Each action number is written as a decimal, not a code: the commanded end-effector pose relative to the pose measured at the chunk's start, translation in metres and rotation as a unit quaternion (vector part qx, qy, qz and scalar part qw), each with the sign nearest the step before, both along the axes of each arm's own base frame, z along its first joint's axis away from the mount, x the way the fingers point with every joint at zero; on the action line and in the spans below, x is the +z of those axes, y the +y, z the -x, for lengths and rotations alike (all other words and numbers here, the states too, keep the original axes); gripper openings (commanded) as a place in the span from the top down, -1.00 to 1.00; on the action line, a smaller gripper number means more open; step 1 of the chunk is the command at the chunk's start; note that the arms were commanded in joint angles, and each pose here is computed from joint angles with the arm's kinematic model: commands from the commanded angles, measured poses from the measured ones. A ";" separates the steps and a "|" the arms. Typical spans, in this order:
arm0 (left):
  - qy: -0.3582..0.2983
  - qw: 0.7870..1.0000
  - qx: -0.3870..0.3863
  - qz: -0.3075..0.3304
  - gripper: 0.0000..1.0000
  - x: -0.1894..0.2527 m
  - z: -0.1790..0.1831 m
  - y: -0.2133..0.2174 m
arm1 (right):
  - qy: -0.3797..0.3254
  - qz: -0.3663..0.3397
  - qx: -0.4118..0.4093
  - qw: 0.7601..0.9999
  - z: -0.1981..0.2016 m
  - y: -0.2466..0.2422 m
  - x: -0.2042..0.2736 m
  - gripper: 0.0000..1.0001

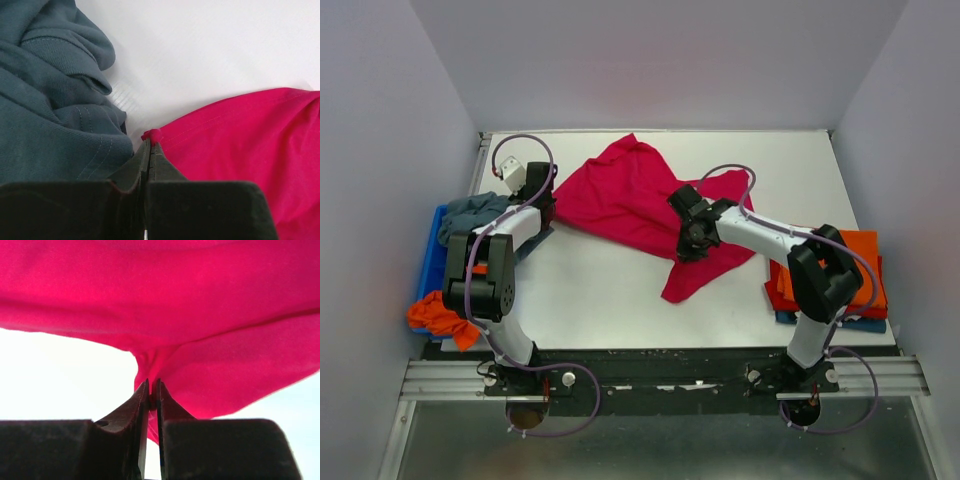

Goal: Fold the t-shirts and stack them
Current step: Flatten out the tshirt, then fold the flattened tshirt in 1/3 of the way

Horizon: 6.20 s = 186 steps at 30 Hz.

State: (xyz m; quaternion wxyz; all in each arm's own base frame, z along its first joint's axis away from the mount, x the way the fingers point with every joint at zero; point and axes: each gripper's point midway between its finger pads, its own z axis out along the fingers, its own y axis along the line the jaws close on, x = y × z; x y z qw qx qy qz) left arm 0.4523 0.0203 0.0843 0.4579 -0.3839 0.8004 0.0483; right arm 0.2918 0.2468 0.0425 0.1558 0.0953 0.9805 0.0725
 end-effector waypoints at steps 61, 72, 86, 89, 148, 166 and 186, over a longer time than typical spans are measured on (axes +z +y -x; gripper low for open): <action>-0.240 0.968 -0.043 -0.051 1.00 0.353 -0.039 -0.051 | -0.545 -0.155 -0.064 0.821 -0.091 -0.175 0.486 0.99; -0.392 0.919 0.000 -0.049 1.00 0.481 -0.036 -0.006 | -0.611 -0.265 -0.026 0.745 -0.126 -0.197 0.575 0.99; -0.266 0.963 -0.044 0.015 1.00 0.269 -0.042 -0.032 | -0.462 -0.313 -0.048 0.829 -0.134 -0.198 0.407 0.99; -0.231 0.973 -0.029 0.009 1.00 0.217 -0.024 -0.024 | -0.416 -0.315 -0.083 0.849 -0.116 -0.198 0.346 0.99; 0.011 0.995 0.096 0.010 1.00 0.028 0.031 -0.013 | -0.221 -0.167 -0.185 0.943 -0.173 -0.213 0.143 0.99; 0.013 0.996 0.083 0.011 1.00 0.022 -0.006 -0.011 | -0.191 -0.146 -0.172 0.955 -0.221 -0.213 0.127 0.99; -0.039 0.997 0.065 0.002 -0.98 0.062 0.002 -0.005 | -0.211 -0.139 -0.270 0.929 -0.177 -0.226 0.123 -0.18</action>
